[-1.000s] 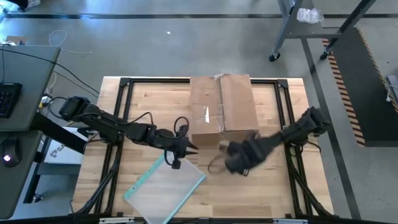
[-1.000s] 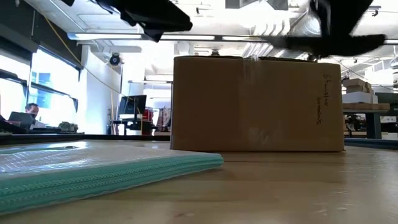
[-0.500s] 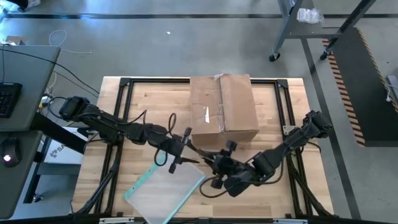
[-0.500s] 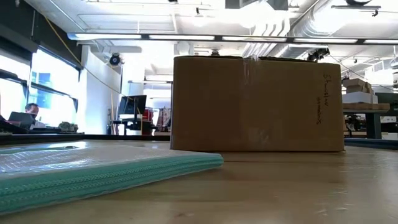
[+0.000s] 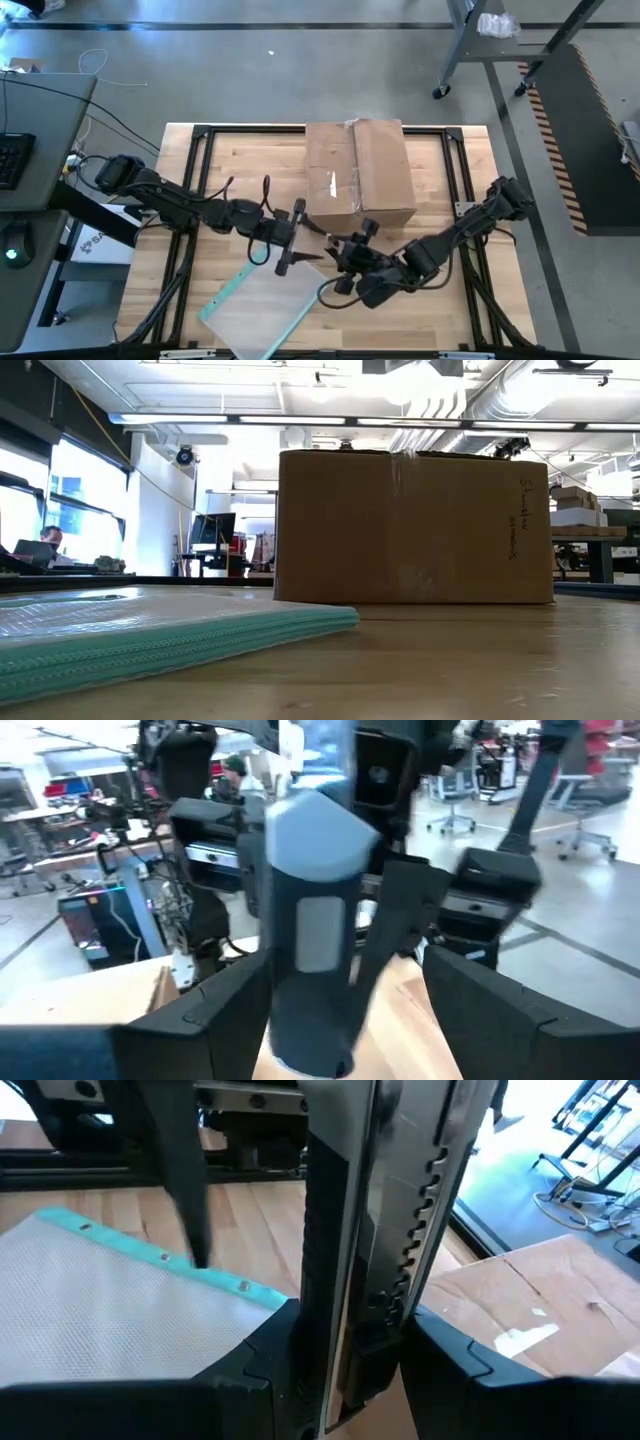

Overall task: Unpack boxes
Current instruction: Open the cardboard box using the black cutter

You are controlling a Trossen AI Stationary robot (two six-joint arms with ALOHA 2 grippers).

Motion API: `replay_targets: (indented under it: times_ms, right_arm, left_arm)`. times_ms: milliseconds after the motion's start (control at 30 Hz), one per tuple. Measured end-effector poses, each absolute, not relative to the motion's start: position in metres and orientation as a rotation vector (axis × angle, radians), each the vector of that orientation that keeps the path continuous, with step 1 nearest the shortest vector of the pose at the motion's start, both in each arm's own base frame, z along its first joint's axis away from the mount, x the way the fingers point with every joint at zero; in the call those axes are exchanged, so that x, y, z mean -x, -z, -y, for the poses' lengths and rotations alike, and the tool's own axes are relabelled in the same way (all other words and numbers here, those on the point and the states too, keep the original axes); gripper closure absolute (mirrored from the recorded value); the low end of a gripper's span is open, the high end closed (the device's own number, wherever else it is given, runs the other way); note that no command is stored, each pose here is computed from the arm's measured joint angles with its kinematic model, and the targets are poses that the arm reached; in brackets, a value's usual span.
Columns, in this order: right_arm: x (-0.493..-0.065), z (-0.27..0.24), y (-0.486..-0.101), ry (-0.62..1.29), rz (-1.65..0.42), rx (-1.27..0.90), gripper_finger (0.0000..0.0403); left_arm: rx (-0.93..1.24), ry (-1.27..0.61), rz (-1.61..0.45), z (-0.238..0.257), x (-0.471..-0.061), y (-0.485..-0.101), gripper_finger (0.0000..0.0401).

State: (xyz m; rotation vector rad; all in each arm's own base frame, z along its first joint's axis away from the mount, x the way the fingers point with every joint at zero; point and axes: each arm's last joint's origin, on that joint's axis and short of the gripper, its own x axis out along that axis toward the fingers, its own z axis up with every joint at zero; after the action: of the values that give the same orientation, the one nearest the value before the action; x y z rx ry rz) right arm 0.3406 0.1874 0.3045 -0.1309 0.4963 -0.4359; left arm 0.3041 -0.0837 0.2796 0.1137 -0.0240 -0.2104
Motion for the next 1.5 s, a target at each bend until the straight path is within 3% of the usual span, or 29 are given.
replay_targets:
  times_ms: [167, 400, 767, 1200, 1500]
  right_arm:
    - [-0.345, -0.191, -0.304, 0.367, -0.497, 0.154, 0.0286]
    - [-0.345, -0.191, -0.305, 0.412, -0.471, 0.167, 0.0286]
    - [-0.344, -0.187, -0.306, 0.52, -0.425, 0.179, 0.0286]
    - [-0.353, -0.184, -0.299, 0.576, -0.41, 0.204, 0.0286]
    - [-0.353, -0.185, -0.299, 0.57, -0.404, 0.178, 0.0286]
  left_arm:
    - [-0.056, 0.184, 0.024, 0.083, -0.305, -0.281, 0.0162]
    - [-0.024, 0.198, 0.053, 0.084, -0.304, -0.284, 0.0165]
    - [0.047, 0.179, 0.07, 0.085, -0.304, -0.286, 0.0241]
    - [0.042, 0.162, 0.105, 0.085, -0.307, -0.286, 0.0241]
    - [0.002, 0.203, 0.095, 0.084, -0.307, -0.284, 0.0289]
